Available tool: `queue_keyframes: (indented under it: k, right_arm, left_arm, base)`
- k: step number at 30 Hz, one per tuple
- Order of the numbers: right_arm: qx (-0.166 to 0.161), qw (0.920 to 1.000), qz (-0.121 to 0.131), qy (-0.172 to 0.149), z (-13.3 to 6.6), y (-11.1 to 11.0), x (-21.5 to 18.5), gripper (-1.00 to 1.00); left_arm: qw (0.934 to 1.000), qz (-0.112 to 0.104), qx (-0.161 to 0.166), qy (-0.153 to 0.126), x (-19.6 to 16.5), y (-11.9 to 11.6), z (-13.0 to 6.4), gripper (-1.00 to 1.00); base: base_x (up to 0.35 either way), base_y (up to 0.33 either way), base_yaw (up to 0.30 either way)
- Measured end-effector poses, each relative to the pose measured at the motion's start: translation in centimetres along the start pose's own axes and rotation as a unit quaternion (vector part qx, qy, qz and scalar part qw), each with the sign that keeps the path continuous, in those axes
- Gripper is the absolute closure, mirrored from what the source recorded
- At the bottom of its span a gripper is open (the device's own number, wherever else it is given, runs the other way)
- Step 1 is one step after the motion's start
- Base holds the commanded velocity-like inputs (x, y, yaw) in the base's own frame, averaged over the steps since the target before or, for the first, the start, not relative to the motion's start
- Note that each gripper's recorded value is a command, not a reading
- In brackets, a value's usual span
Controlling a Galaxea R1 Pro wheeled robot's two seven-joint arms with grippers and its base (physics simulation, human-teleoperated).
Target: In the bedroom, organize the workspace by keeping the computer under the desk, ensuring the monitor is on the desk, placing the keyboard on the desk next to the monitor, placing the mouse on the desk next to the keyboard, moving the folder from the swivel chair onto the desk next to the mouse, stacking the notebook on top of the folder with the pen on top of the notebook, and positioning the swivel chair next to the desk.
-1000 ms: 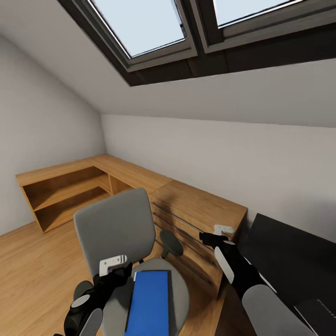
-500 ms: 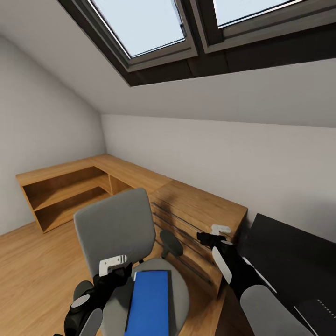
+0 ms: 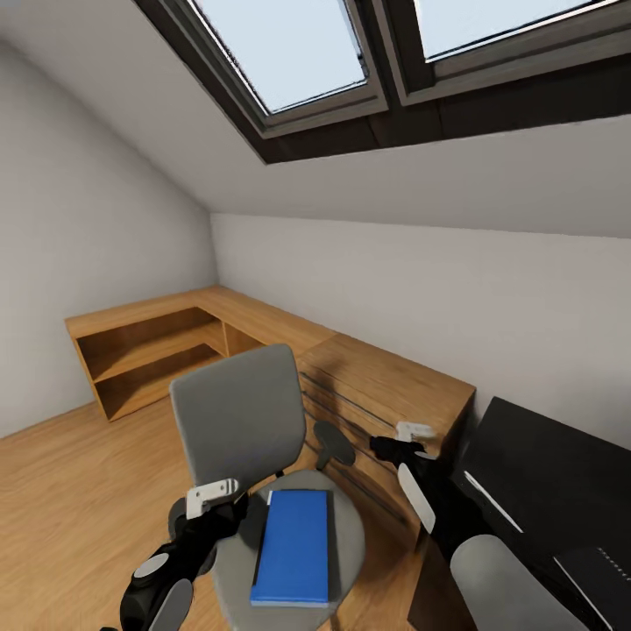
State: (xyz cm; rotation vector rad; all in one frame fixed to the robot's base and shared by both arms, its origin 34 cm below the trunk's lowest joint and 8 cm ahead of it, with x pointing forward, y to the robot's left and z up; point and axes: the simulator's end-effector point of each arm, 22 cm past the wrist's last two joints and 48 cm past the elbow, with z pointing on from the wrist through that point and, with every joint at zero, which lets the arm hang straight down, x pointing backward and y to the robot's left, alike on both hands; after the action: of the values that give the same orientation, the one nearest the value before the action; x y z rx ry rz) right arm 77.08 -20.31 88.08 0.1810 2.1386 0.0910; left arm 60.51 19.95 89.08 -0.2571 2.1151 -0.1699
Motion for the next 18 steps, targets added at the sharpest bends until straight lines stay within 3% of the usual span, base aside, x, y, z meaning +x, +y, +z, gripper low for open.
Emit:
queue_keyframes:
  k: [9,13,14,17,18]
  right_arm:
    - [0.001,1.0000,0.000,0.002,0.1,-0.1,0.2,-1.00]
    - [0.001,1.0000,0.000,0.002,0.2,0.0,0.3,-1.00]
    - [0.001,1.0000,0.000,0.002,0.2,0.0,0.3,-1.00]
    - [0.001,1.0000,0.000,0.003,0.2,0.0,0.3,-1.00]
    - [-0.001,1.0000,0.000,0.003,0.2,0.0,0.5,-1.00]
  left_arm:
    - [0.9998,-0.012,-0.018,-0.003,-0.5,1.9,0.3,-1.00]
    - [0.9984,-0.033,-0.043,-0.010,-1.4,4.6,0.4,-1.00]
    - [0.9969,-0.047,-0.061,-0.016,-2.1,6.5,0.3,-1.00]
    - [0.9956,-0.057,-0.072,-0.021,-2.5,7.7,0.3,-1.00]
    - [0.9932,-0.081,-0.081,-0.022,-2.7,9.1,0.3,-1.00]
  base:
    - [-0.054,0.000,0.131]
    - [-0.005,0.000,0.019]
    - [-0.001,0.000,0.003]
    - [0.000,0.000,0.001]
    - [0.000,0.000,0.000]
